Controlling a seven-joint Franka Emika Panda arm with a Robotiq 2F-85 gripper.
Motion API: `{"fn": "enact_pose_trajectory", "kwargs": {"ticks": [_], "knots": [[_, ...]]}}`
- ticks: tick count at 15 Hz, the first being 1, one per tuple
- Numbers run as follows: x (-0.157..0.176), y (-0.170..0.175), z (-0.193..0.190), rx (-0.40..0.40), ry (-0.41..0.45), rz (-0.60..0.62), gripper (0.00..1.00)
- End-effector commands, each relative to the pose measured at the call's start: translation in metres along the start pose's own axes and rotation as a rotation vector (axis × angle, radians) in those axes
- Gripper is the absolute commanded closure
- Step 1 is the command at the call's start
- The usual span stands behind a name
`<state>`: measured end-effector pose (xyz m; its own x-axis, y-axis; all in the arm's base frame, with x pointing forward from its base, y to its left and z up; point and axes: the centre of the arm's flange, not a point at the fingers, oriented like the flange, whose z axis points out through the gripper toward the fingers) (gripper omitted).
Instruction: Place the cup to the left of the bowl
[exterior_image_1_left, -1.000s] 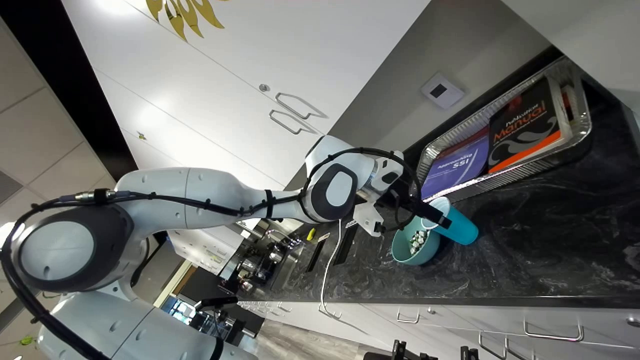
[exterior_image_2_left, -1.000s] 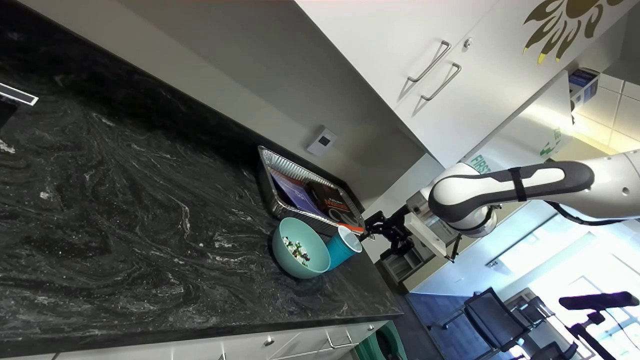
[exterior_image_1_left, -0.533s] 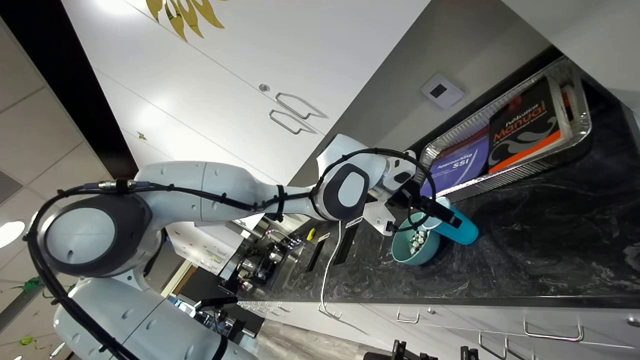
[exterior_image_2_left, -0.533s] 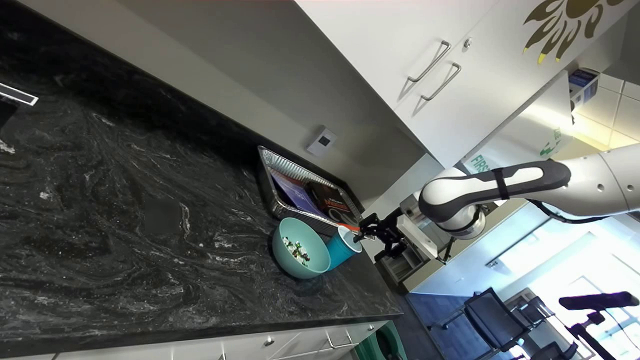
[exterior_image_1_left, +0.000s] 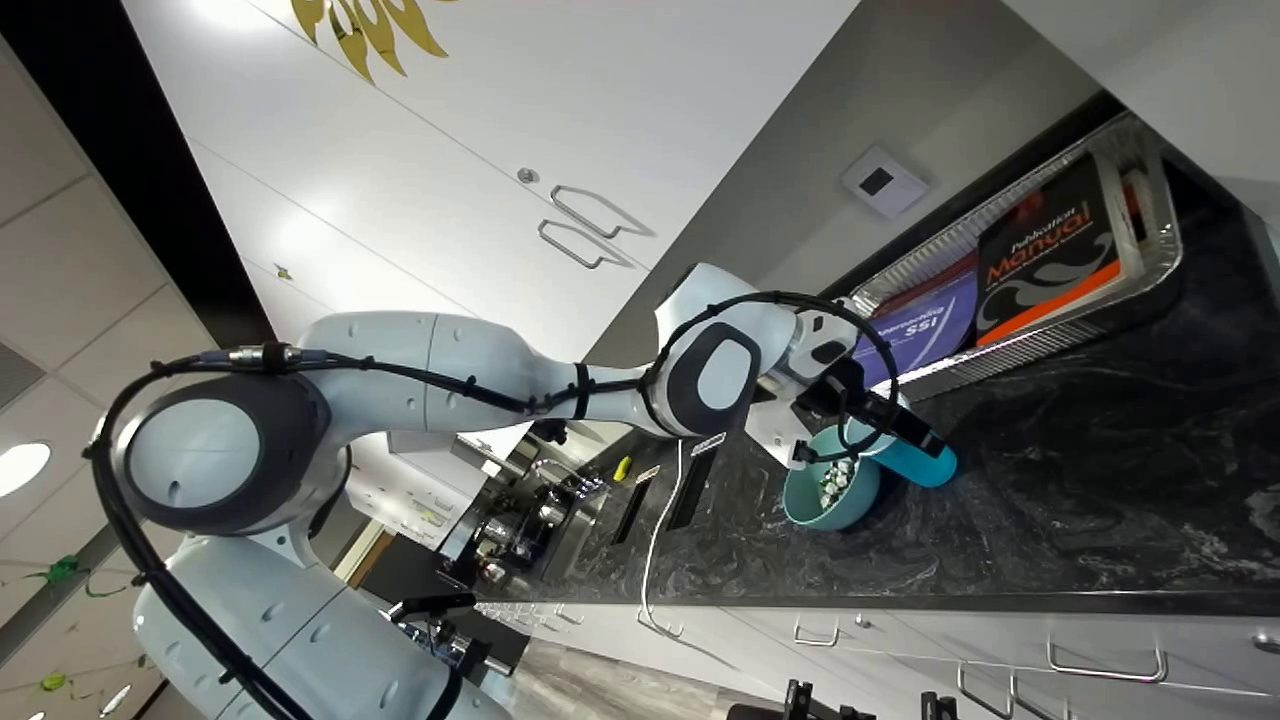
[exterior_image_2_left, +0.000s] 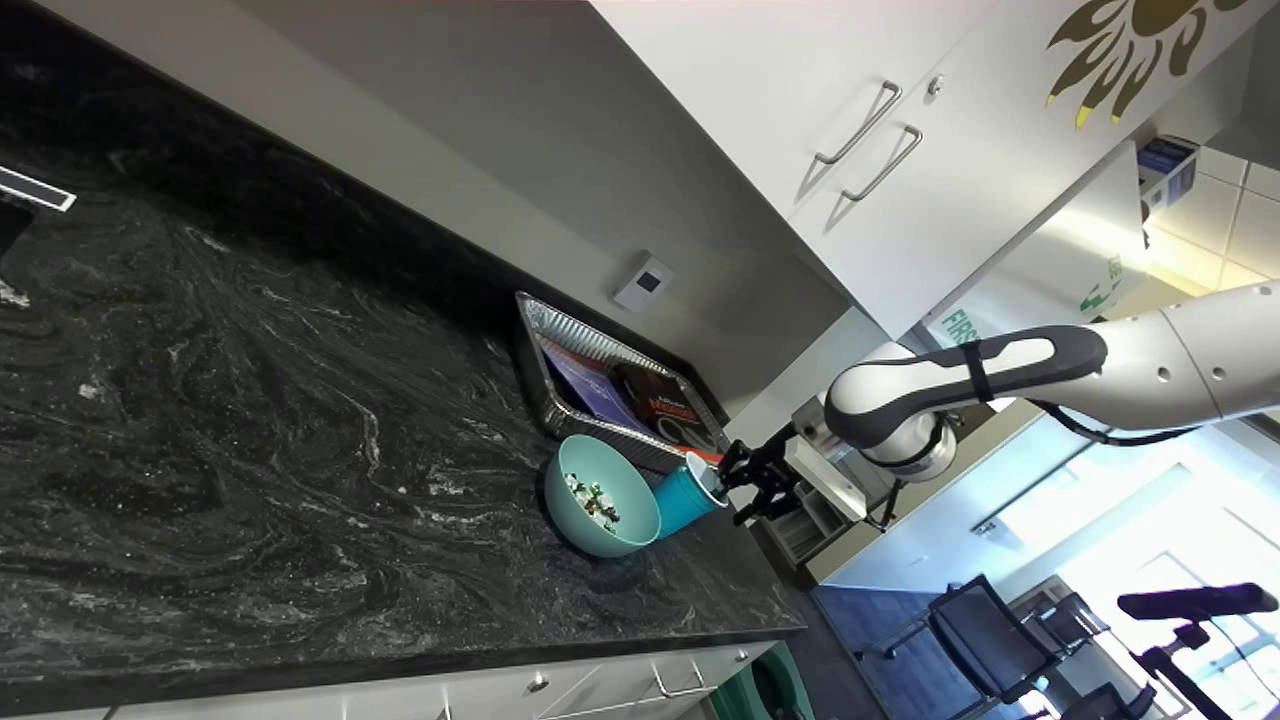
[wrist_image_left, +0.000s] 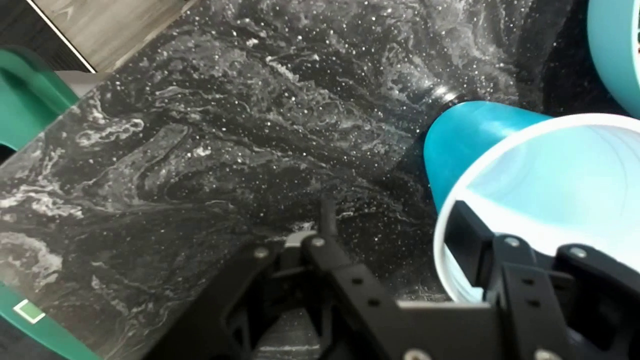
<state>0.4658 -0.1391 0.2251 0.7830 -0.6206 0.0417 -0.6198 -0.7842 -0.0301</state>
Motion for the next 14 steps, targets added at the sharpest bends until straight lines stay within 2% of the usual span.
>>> {"fn": "enact_pose_trajectory", "kwargs": {"ticks": [1,5,9,14], "knots": [[0.007,-0.001,0.0,0.001,0.016,0.0,0.73],[0.006,-0.008,-0.003,0.003,0.021,-0.016,0.99],[0.002,-0.021,-0.016,0.005,0.031,-0.04,0.98],[-0.038,-0.037,-0.082,0.002,0.113,-0.126,0.99]]}}
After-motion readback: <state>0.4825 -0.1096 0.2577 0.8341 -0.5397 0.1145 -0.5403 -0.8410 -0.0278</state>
